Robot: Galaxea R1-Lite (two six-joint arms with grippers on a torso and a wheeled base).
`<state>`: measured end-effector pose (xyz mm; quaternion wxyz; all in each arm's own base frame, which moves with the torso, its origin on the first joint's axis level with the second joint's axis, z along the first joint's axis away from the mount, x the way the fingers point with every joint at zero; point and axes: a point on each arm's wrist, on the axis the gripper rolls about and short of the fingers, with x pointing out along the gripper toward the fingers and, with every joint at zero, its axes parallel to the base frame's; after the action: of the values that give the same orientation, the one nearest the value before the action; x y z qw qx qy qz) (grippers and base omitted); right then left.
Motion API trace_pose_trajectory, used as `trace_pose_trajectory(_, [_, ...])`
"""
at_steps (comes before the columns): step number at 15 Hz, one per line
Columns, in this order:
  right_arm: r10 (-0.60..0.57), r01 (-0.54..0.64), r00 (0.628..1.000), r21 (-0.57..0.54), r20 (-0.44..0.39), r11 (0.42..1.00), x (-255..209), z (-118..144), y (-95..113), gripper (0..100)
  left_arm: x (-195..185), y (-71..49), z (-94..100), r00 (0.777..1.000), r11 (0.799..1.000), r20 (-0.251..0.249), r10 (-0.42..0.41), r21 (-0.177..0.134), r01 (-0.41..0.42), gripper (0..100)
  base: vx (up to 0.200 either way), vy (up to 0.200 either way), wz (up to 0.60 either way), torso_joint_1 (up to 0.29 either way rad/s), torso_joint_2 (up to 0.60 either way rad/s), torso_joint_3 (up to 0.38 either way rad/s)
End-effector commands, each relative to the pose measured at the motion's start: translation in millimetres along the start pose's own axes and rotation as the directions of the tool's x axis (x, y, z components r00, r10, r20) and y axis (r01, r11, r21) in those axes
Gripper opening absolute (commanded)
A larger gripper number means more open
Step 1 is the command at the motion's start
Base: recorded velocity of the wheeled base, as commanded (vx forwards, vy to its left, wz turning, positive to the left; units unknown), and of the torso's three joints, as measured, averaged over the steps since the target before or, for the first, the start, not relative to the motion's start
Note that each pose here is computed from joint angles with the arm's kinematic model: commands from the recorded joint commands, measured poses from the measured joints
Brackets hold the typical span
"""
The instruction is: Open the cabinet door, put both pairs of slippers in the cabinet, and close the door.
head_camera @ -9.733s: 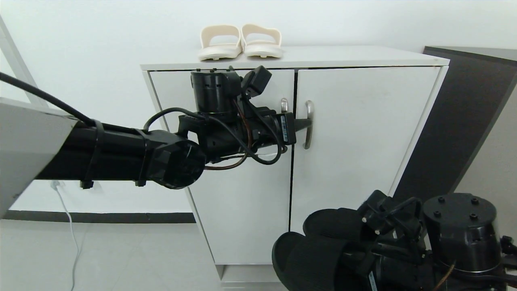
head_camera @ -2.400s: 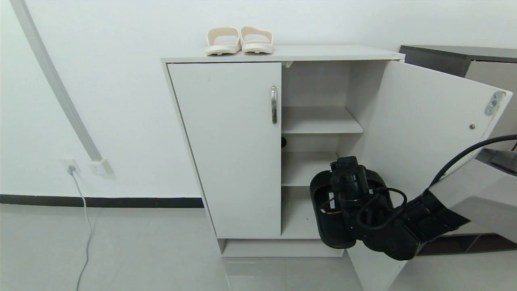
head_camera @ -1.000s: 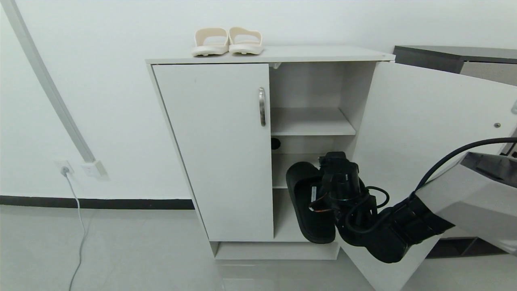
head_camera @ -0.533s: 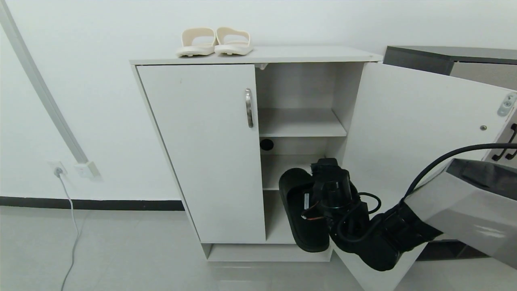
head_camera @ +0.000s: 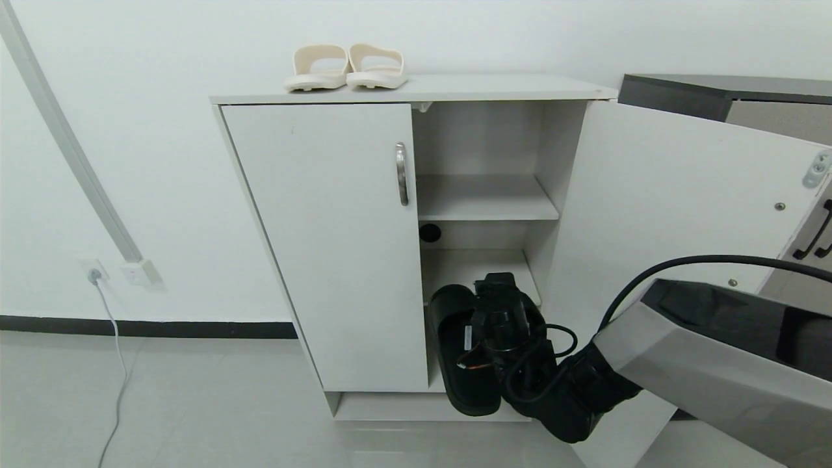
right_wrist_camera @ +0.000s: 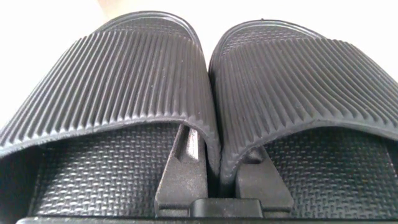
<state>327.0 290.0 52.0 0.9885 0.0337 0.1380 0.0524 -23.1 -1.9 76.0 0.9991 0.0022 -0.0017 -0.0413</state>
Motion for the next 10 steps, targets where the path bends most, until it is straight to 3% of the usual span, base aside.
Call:
trace_pose_trajectory(1, [-0.006,0.006,1.0,-0.014,-0.02,1.0,11,-16,3,0,0,0.0,0.3,1.0,1.0,0.0,0.0,0.0,0.0,0,0.0,0.0,0.0,0.0,0.0,0.0])
trace_pose_trajectory(10, [-0.043,0.042,0.999,-0.011,-0.018,0.999,27,-25,-1,0,0,0.0,-0.1,1.0,1.0,-0.002,0.001,0.0,-0.001,0,0.0,0.0,0.0,0.002,0.0,-0.178])
